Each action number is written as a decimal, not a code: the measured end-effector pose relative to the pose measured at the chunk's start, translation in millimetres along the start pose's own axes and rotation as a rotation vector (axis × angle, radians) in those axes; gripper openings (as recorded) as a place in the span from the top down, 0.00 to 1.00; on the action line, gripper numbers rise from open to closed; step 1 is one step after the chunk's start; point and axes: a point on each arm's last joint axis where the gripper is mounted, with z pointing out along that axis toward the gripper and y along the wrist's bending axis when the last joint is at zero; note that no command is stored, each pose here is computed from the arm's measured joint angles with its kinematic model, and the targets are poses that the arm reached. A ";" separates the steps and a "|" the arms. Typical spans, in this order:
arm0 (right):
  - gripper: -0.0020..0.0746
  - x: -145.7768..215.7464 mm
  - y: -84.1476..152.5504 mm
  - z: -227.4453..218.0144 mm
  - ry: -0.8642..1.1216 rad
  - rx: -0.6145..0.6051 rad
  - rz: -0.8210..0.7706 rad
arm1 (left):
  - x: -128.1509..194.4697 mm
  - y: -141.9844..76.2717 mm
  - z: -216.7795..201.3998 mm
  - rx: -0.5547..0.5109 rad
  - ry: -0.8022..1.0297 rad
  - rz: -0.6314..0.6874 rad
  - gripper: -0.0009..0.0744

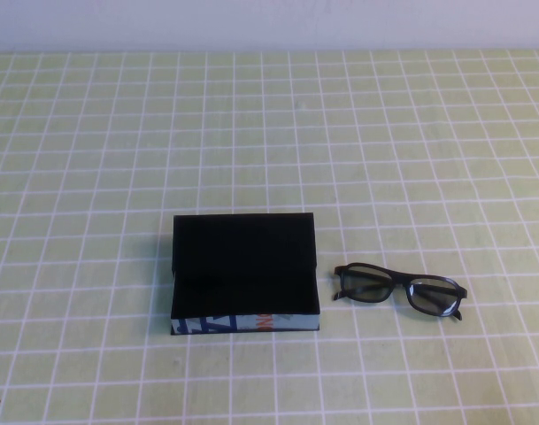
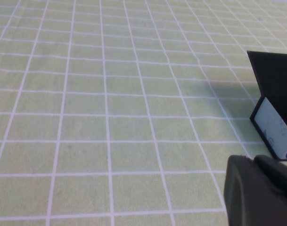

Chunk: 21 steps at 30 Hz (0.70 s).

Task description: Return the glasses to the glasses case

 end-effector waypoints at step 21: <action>1.00 0.0 0.0 0.0 0.000 0.000 0.000 | -0.3 2.0 0.0 -0.022 -0.002 0.154 0.99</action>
